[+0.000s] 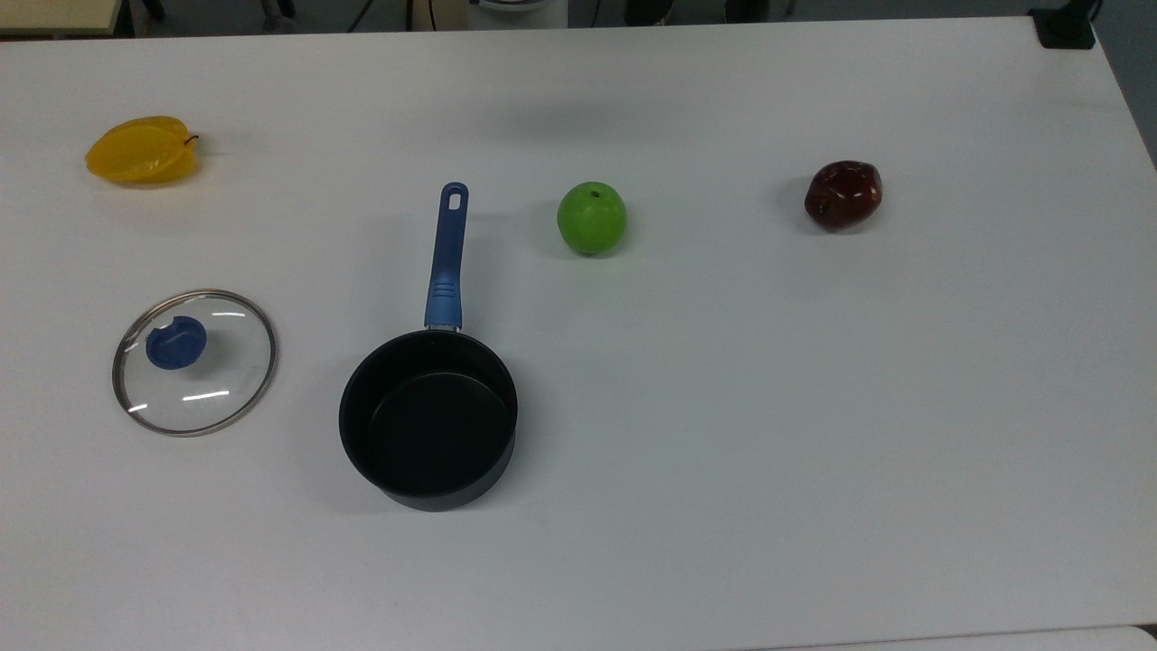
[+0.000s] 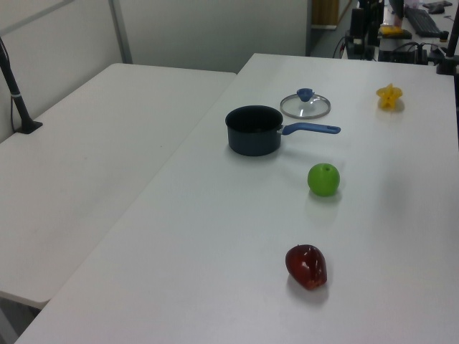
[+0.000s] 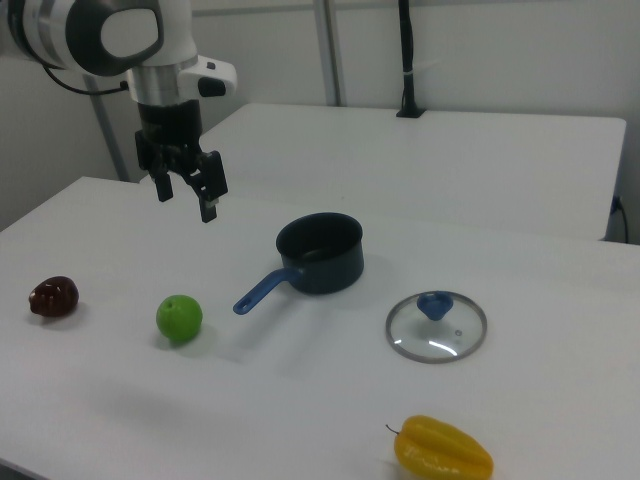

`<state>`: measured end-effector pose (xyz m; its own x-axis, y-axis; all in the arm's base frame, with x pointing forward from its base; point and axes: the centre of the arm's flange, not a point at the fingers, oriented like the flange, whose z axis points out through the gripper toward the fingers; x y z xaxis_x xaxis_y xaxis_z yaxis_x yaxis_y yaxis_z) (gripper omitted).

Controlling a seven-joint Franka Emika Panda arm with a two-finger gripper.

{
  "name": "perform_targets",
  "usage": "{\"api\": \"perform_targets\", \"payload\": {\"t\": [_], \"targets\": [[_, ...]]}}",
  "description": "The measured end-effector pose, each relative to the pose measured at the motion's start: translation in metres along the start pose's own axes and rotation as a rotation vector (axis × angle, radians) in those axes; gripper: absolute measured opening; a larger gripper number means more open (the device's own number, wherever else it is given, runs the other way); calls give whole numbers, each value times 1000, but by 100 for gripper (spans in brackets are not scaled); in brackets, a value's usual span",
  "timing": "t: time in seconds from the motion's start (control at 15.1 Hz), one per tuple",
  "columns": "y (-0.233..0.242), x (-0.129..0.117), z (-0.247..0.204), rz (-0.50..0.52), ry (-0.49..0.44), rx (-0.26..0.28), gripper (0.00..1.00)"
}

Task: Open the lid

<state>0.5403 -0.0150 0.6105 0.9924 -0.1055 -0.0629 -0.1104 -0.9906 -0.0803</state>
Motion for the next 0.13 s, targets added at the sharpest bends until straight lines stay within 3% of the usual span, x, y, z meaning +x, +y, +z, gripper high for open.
{"api": "perform_targets", "payload": {"t": [0.13], "targets": [[5, -1, 1, -10, -11, 0, 100]]}}
